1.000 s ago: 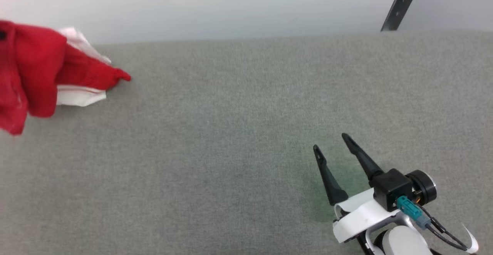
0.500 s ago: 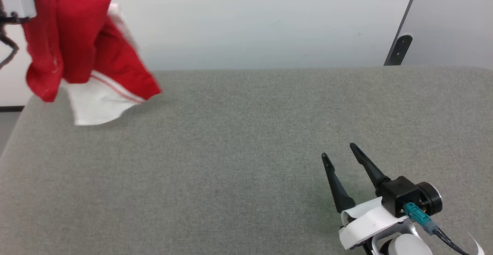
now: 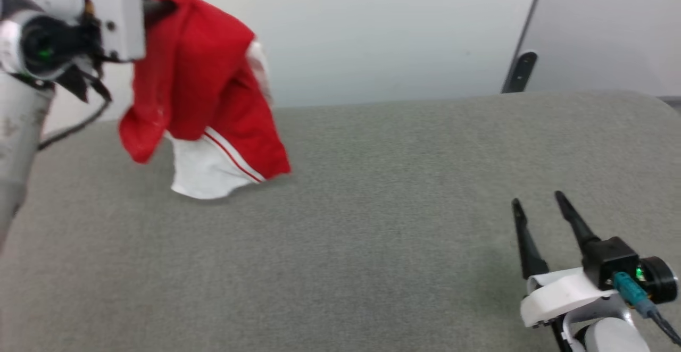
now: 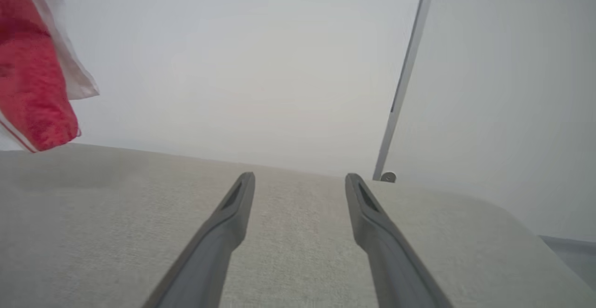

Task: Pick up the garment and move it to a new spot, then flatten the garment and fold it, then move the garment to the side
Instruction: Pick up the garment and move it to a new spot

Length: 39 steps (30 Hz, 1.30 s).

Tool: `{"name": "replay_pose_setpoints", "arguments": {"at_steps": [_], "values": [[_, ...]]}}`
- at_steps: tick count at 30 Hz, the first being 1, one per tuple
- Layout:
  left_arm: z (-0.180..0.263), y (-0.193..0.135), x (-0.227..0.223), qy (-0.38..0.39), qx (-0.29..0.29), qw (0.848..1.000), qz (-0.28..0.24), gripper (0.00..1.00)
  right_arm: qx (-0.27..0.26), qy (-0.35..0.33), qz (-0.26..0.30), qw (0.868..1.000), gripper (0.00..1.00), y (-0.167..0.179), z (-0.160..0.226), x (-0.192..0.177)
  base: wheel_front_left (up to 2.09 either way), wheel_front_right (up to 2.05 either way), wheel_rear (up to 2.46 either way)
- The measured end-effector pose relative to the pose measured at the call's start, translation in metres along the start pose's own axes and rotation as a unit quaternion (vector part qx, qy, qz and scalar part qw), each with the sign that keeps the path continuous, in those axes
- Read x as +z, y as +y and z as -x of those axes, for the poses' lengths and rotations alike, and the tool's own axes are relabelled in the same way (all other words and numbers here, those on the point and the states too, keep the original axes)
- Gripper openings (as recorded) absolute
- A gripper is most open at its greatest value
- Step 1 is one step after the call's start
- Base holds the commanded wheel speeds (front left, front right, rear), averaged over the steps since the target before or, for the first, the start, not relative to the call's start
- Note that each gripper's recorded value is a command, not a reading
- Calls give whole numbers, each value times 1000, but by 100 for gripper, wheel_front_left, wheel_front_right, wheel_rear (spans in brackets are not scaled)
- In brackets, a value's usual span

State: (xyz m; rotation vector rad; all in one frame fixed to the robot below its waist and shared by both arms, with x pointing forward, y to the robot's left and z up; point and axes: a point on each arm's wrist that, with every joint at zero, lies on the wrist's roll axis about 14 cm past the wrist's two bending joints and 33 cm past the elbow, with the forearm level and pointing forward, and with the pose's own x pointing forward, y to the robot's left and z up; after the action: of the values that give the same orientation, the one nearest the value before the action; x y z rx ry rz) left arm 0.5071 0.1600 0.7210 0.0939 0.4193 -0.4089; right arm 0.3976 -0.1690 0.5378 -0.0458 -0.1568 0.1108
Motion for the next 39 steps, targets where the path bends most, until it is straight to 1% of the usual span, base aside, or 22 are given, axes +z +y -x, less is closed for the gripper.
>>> {"name": "replay_pose_setpoints", "arguments": {"at_steps": [5,11,14,18,25,32,39], "values": [[-21,-56,-5,19,-65,997,-25,0,-58,8,17,998,100,-40,14,-2,0,0,0],[-35,-121,-9,37,-138,988,-54,0,-121,16,34,992,100,-82,35,-3,0,0,0],[-40,-148,-16,49,-167,982,-66,0,-144,21,36,989,100,-96,45,-4,0,0,0],[-48,-180,-35,76,-204,973,-74,0,-160,20,36,986,100,-107,51,-2,0,0,0],[-67,-204,-85,133,-241,959,-60,0,-174,31,33,984,100,-116,54,-9,0,0,0],[-80,-205,-144,209,-252,944,-47,0,-181,43,32,982,100,-121,53,-17,0,0,0],[-83,-207,-189,257,-258,931,-23,0,-178,48,31,982,100,-121,47,-21,0,0,0]]}}
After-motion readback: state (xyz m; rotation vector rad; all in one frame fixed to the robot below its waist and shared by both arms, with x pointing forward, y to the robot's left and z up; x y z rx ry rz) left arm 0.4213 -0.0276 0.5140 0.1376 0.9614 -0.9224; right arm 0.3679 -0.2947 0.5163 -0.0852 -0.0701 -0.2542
